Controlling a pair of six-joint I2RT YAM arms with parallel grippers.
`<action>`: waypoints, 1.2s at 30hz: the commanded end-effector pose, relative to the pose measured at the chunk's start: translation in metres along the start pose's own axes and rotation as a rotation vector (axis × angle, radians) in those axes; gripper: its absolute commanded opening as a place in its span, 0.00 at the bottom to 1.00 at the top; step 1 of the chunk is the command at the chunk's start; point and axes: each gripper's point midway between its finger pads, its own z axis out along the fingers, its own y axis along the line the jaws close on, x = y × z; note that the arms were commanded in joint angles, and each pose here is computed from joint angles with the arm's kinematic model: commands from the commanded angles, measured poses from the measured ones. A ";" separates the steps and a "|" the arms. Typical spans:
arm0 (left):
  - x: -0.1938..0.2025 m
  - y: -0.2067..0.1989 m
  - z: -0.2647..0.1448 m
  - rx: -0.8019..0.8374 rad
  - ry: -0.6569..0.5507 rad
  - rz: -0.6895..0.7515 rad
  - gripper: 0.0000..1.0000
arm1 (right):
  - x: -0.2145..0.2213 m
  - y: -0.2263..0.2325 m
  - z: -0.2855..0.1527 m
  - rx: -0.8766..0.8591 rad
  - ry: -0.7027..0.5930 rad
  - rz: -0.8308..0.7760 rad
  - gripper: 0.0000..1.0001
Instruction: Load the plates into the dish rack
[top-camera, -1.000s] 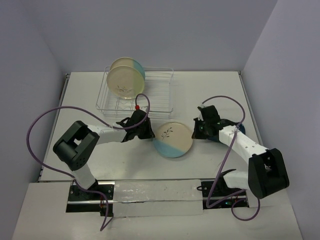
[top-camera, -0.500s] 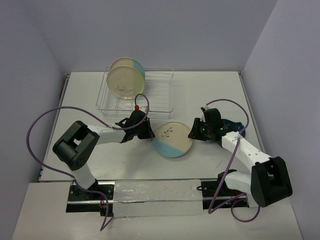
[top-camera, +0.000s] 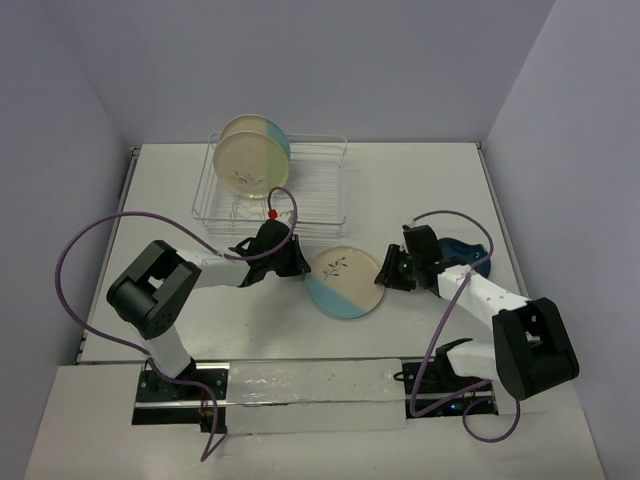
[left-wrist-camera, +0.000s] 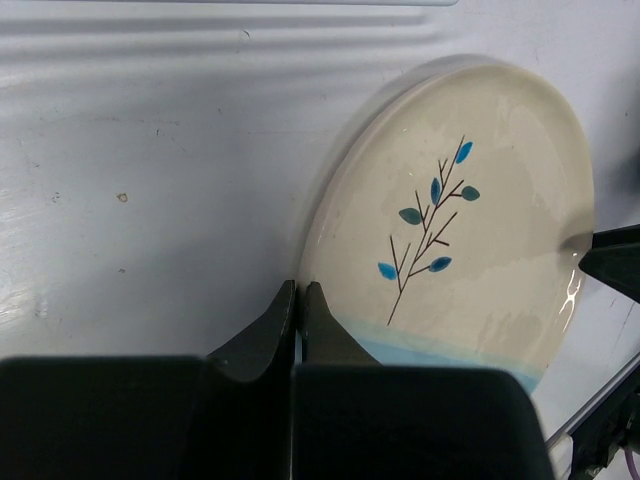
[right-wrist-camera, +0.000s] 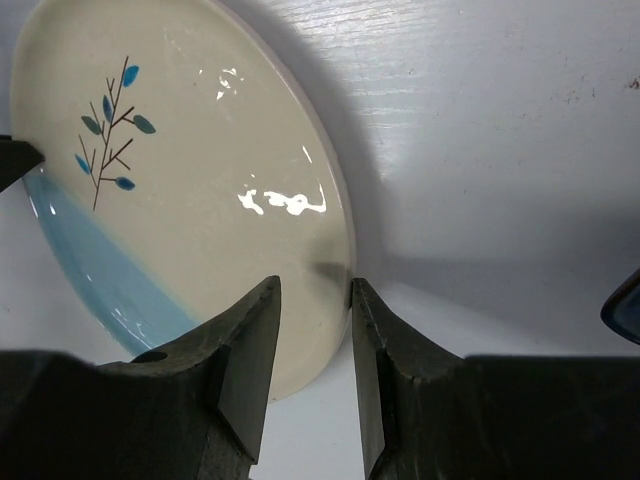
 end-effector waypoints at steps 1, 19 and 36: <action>0.043 -0.012 0.002 0.036 0.121 -0.012 0.00 | -0.020 0.075 -0.008 -0.295 -0.042 -0.024 0.42; 0.042 -0.009 0.000 0.014 0.113 -0.011 0.00 | -0.016 0.027 0.012 -0.073 -0.052 0.014 0.66; 0.042 -0.015 0.003 0.044 0.126 -0.011 0.00 | -0.021 0.135 -0.048 -0.698 -0.038 -0.055 0.51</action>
